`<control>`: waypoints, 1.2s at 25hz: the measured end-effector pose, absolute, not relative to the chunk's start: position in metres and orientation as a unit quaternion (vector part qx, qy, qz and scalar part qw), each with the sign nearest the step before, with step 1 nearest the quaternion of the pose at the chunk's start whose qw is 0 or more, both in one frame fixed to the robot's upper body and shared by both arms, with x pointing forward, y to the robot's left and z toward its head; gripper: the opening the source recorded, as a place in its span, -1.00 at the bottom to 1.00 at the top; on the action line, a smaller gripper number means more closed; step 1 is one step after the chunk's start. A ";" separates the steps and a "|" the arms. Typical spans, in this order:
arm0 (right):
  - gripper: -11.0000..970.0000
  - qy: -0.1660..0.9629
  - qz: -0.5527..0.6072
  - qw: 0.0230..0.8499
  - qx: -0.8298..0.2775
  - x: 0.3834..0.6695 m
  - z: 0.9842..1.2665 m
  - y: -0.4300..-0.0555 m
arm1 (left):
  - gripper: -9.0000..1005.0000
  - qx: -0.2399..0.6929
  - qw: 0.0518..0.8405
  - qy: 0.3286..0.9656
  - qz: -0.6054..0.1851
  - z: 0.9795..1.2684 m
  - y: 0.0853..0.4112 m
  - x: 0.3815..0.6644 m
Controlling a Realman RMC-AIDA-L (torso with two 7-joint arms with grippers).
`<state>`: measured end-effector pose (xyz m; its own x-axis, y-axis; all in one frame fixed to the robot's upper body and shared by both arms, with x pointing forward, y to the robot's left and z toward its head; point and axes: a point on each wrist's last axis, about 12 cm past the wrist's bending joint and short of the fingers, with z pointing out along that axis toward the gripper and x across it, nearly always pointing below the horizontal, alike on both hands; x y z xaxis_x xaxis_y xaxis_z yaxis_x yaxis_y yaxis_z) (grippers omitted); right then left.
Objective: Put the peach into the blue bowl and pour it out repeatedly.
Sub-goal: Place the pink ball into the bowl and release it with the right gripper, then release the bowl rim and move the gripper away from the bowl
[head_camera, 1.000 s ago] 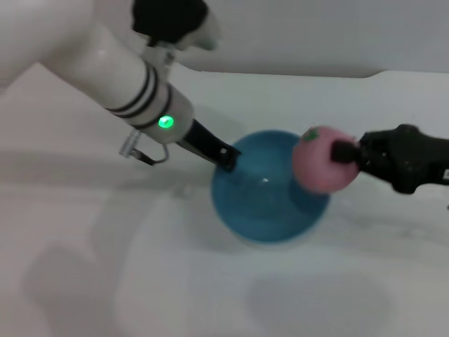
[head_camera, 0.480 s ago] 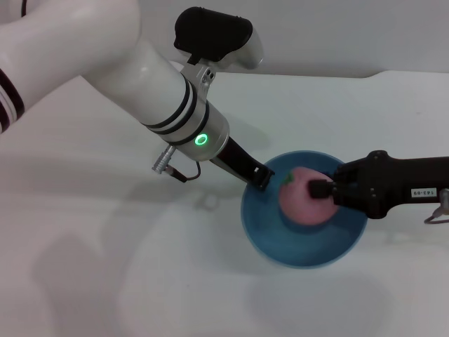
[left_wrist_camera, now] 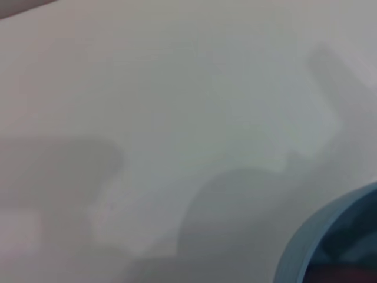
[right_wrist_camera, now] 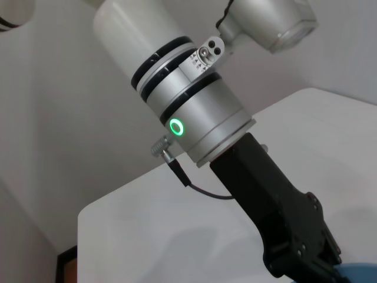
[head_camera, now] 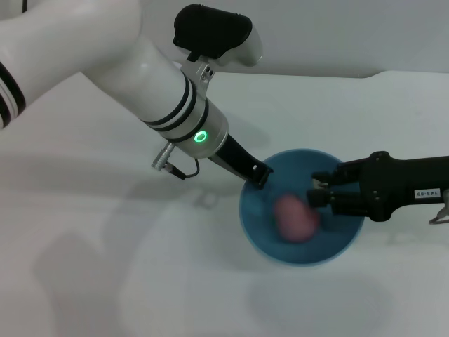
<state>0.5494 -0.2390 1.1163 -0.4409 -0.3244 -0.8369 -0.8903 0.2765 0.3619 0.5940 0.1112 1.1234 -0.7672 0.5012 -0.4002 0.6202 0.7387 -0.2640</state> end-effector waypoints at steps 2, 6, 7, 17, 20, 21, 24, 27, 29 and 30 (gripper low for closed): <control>-0.29 0.730 0.434 0.328 -0.414 0.549 1.117 -0.241 | -0.98 0.304 0.152 0.920 -0.194 1.123 0.112 0.594; -0.22 0.734 0.433 0.355 -0.385 0.551 1.120 -0.252 | -0.98 0.303 0.150 0.922 -0.191 1.121 0.113 0.594; -0.22 0.735 0.433 0.365 -0.373 0.552 1.120 -0.256 | -0.97 0.303 0.149 0.922 -0.189 1.120 0.113 0.594; -0.21 0.749 0.430 0.417 -0.283 0.547 1.115 -0.290 | -0.92 0.336 0.143 0.916 -0.167 1.109 0.105 0.588; -0.21 0.751 0.432 0.421 -0.268 0.544 1.112 -0.294 | -0.90 0.338 0.135 0.917 -0.161 1.107 0.105 0.589; -0.21 0.752 0.433 0.422 -0.264 0.543 1.111 -0.296 | -0.90 0.338 0.134 0.918 -0.160 1.106 0.105 0.589; -0.21 0.753 0.433 0.422 -0.259 0.541 1.109 -0.298 | -0.88 0.337 0.134 0.918 -0.159 1.105 0.105 0.589; -0.21 0.755 0.432 0.421 -0.256 0.539 1.108 -0.299 | -0.87 0.338 0.133 0.918 -0.159 1.106 0.105 0.589; -0.21 0.755 0.432 0.421 -0.255 0.539 1.107 -0.300 | -0.86 0.338 0.133 0.918 -0.159 1.106 0.105 0.589; -0.21 0.755 0.432 0.421 -0.255 0.538 1.107 -0.300 | -0.85 0.339 0.133 0.918 -0.159 1.106 0.105 0.589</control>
<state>0.5383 -0.3001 1.1072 -0.5151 -0.0202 -0.8569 -0.7489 0.4968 0.4385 0.5889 0.1046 1.1060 -0.7352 0.5796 -0.3515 0.6640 0.7201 -0.2015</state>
